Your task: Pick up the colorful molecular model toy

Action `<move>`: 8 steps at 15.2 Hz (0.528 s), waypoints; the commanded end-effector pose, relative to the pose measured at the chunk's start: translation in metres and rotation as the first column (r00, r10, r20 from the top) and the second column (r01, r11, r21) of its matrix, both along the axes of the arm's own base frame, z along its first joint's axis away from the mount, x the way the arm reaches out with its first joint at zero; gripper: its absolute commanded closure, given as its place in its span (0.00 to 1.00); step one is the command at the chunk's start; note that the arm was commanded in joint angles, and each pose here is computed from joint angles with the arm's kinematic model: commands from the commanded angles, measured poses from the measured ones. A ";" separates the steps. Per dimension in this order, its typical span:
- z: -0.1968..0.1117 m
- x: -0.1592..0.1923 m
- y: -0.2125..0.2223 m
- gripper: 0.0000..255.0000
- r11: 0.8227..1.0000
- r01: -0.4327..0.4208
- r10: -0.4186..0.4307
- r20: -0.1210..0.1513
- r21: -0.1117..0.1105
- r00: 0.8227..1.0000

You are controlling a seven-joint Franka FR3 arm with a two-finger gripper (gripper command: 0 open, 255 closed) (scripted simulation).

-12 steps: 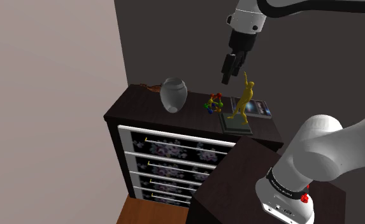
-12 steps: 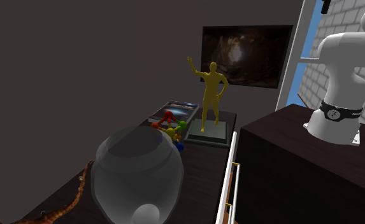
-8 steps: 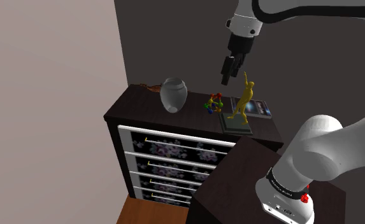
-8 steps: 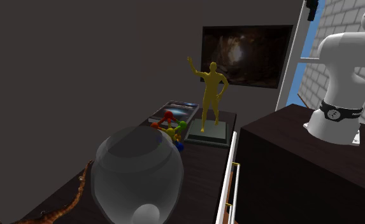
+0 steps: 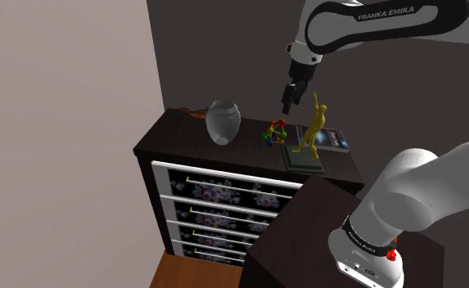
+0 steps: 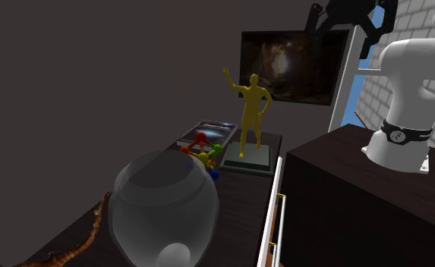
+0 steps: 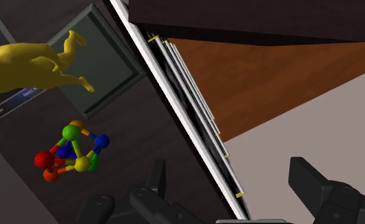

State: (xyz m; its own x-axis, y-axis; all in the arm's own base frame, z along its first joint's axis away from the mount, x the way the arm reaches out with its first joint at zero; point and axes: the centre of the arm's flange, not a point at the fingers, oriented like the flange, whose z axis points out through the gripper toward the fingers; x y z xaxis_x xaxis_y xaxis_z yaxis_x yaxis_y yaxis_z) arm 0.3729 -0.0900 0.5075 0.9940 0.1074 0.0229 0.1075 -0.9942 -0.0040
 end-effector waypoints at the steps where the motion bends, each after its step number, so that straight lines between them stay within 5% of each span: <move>1: -0.015 0.011 -0.017 0.00 1.000 0.000 0.000 0.001 -0.004 1.000; 8: -0.067 0.045 -0.084 0.00 1.000 0.002 -0.002 0.001 -0.015 1.000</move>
State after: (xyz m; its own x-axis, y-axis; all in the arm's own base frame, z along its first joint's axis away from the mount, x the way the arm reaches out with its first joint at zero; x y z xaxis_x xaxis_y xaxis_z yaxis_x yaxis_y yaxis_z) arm 0.4133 -0.1648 0.4495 0.9942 0.1054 0.0216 0.1052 -0.9944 0.0081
